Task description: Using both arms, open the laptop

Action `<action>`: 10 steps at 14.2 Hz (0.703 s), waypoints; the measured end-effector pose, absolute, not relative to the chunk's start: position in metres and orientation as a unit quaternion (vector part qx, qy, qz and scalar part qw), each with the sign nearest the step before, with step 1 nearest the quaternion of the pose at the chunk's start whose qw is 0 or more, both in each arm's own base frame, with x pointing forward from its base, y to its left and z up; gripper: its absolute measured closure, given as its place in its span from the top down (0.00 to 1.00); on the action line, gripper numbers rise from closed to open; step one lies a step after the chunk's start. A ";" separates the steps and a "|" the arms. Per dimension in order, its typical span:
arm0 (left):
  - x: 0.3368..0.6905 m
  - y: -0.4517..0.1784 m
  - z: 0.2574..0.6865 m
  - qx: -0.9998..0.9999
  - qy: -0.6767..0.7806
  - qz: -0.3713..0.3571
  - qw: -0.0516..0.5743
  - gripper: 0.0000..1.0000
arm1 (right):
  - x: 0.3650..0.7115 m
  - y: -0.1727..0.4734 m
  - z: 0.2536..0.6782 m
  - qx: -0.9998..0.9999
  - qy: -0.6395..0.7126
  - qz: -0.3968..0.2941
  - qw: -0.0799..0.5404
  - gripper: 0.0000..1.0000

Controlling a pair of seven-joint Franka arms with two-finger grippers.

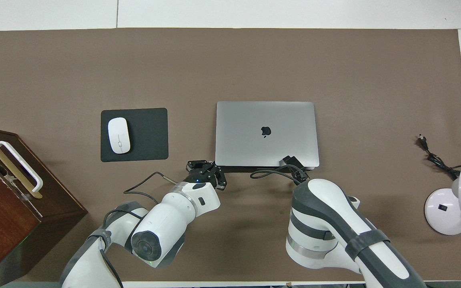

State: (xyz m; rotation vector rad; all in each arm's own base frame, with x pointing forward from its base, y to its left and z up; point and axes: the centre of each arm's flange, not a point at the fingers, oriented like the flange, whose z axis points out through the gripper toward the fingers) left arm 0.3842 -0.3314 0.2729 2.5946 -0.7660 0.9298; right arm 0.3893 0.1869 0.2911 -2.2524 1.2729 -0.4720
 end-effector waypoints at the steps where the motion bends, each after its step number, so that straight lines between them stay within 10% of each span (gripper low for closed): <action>1: 0.384 -0.331 0.271 0.899 -0.265 0.321 0.139 0.01 | 0.390 0.188 0.289 -0.830 0.466 -0.171 0.255 1.00; 10: 0.385 -0.331 0.269 0.899 -0.267 0.320 0.138 0.01 | 0.416 0.211 0.286 -0.829 0.457 -0.170 0.276 1.00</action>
